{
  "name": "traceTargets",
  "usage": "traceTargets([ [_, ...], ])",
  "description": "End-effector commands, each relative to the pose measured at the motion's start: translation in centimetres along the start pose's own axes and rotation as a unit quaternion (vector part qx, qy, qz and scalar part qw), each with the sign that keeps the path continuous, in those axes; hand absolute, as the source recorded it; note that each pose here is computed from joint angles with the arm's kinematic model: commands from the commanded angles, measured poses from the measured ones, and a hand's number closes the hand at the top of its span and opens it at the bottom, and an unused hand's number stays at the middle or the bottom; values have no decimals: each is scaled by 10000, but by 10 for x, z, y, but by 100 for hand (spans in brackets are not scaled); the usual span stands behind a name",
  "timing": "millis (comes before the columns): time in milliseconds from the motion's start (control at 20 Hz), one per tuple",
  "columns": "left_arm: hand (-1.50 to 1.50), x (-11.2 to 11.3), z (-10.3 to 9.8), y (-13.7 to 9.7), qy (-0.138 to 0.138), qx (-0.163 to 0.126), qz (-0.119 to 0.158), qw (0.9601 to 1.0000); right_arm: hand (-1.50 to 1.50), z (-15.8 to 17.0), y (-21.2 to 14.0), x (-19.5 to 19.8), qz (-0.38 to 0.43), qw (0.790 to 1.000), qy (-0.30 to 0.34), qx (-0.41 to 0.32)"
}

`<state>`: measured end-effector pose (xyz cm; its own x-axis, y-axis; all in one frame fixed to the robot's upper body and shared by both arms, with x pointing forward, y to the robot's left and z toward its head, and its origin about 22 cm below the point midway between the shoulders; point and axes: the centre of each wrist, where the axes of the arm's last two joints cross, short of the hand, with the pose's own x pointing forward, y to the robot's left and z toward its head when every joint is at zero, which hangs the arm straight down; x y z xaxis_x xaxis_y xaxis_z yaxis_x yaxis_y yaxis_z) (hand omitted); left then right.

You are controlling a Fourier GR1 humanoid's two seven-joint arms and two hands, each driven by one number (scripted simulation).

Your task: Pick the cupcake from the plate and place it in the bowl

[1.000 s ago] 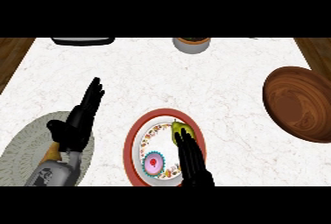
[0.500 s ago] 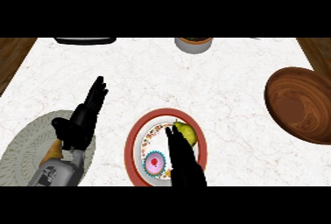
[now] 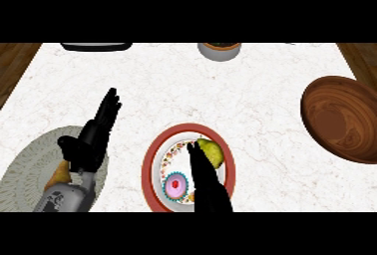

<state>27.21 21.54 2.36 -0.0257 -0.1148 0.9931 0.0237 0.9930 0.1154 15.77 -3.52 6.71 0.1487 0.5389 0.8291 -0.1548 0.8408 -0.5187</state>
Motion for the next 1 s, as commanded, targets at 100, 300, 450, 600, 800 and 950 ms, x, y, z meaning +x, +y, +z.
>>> traceTargets([
  [100,0,1,8,0,-10,-31,16,10000,-150,27,-3,8,-607,9980,-166,78],
  [300,0,11,7,8,-54,76,-47,9999,-150,8,-4,10,-758,9970,-140,102],
  [450,0,4,1,0,-16,-87,70,9999,-150,17,16,-3,-882,9960,30,114],
  [600,0,-6,19,-11,-38,31,-90,9999,-150,17,26,-25,-939,9955,91,114],
  [800,0,18,-4,1,-7,-24,18,10000,-150,18,32,-16,-1091,9939,45,161],
  [950,0,7,1,-8,-46,-27,-7,10000,-150,-11,34,-31,-1075,9940,146,168],
])
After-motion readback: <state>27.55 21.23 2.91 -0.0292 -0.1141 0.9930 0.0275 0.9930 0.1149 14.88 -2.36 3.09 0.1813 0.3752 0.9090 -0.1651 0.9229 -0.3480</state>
